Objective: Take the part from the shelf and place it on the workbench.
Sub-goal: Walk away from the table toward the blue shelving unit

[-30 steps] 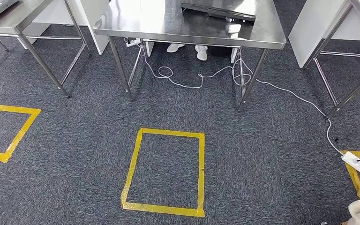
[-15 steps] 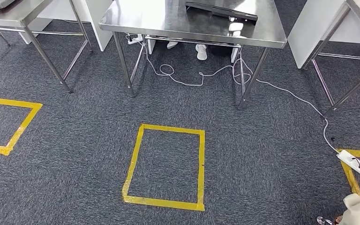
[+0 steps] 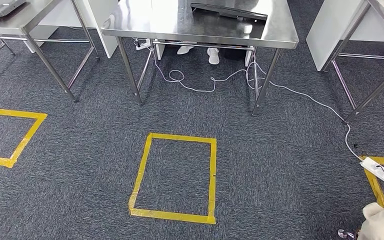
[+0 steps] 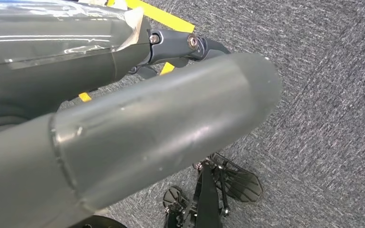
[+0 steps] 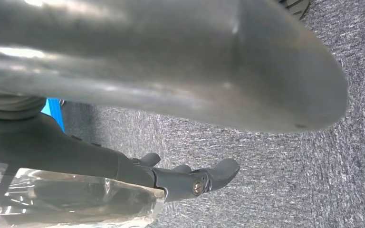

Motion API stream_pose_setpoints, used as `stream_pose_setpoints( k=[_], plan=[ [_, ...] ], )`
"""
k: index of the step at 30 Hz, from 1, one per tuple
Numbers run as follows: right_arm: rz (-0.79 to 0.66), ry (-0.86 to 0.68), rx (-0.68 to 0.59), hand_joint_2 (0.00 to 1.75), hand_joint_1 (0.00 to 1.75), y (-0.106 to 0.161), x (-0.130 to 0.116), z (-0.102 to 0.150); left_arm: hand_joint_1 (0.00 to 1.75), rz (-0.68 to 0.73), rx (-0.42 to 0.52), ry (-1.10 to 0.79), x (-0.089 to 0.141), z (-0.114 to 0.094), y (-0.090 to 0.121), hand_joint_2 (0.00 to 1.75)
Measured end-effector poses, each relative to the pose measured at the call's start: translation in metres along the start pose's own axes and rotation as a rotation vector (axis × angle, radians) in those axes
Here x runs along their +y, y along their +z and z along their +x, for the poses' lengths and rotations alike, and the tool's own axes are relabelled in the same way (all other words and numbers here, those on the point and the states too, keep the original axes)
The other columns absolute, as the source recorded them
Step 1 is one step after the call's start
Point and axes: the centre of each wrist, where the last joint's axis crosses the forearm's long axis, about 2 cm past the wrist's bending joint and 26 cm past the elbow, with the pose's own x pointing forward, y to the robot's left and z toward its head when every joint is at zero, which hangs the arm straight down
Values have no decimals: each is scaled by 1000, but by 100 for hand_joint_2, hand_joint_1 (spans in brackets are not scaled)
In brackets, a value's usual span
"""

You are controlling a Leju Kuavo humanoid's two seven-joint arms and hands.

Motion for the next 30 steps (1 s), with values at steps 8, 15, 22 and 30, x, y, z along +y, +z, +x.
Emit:
stream_pose_setpoints(
  k=[8, 15, 22, 30],
  plan=[
    [-2, 0, -1, 0, 0, -1, -1, 0, 0, 0, 0, 3, 0, 0, 0, 0],
    [-1, 10, -2, 0, 0, -1, -1, 0, 0, -3, -1, -3, 0, 0, 0, 0],
    [-2, 12, -4, 0, 0, -1, -2, 1, 0, -4, 0, -2, -1, 0, 0, 0],
    [-10, 15, -1, 0, 0, -3, -6, -1, 0, -9, 4, -2, -3, -2, 1, 0]
  ],
)
